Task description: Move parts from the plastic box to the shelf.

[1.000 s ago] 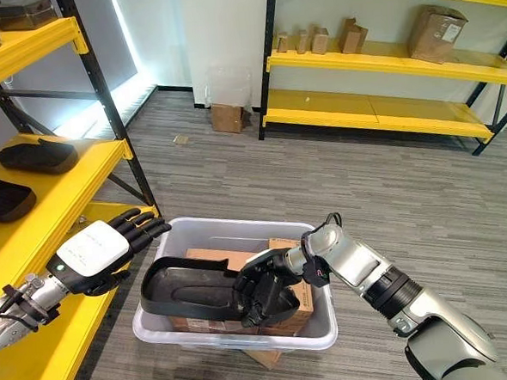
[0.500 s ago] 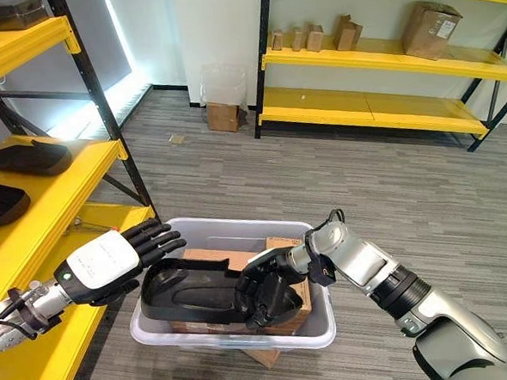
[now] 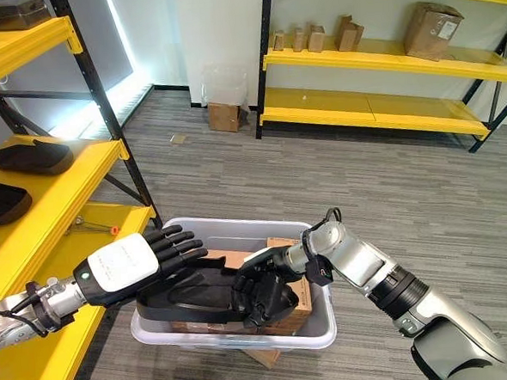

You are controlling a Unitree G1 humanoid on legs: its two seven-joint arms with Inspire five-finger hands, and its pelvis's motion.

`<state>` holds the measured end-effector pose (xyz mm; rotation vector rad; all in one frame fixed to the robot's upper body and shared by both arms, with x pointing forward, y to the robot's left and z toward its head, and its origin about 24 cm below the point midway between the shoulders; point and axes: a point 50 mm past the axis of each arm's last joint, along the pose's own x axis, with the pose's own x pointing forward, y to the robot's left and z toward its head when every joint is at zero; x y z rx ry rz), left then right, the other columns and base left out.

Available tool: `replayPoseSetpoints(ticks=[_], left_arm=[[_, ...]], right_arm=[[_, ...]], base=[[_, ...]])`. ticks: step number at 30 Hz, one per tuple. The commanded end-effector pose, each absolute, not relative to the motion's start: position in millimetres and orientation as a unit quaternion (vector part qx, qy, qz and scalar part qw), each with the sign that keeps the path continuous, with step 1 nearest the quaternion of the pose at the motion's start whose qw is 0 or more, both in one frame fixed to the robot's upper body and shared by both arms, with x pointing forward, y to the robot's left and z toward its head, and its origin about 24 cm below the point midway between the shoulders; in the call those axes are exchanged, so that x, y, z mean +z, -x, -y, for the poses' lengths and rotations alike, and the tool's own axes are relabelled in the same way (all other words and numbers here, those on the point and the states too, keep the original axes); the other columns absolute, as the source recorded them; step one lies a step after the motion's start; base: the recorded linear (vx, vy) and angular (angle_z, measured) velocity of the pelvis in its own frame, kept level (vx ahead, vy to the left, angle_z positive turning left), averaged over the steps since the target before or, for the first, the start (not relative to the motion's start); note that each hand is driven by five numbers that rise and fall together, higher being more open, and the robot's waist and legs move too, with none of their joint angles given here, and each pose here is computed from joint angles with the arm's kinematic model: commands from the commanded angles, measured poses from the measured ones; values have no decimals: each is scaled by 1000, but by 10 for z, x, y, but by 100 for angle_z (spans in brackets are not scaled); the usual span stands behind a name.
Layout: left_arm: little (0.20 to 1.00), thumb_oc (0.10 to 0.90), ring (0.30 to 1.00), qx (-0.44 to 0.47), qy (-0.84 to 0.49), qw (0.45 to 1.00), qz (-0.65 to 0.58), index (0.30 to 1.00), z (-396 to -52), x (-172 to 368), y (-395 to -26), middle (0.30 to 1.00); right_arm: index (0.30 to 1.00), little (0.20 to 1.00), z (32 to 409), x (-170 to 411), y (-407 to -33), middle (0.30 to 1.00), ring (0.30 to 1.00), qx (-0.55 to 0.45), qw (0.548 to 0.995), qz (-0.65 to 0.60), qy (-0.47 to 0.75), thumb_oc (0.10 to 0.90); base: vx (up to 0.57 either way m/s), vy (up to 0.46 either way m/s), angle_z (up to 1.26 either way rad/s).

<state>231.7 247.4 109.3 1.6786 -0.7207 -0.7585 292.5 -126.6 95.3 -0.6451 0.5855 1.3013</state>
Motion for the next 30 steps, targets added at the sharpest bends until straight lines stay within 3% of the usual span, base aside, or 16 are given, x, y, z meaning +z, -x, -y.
replayPoseSetpoints(ticks=[1, 17, 30], left_arm=[[1000, 900, 1000, -258, -668, 588, 375, 1000, -2345, 1450, -2480, 1000], [1000, 900, 1000, -277, -637, 605, 389, 1000, -2186, 1372, -2434, 1000], [1000, 900, 1000, -319, -558, 596, 481, 1000, -1836, 1484, -2344, 1000]], right_arm=[[300, 300, 997, 1410, -2960, 300, 300, 617, 701, -148, 325, 400], [300, 300, 977, 1381, -2952, 300, 300, 615, 701, -145, 330, 400], [300, 300, 894, 1375, -2964, 300, 300, 621, 698, -144, 327, 400]], base=[[0, 0, 0], [0, 0, 0], [0, 0, 0]])
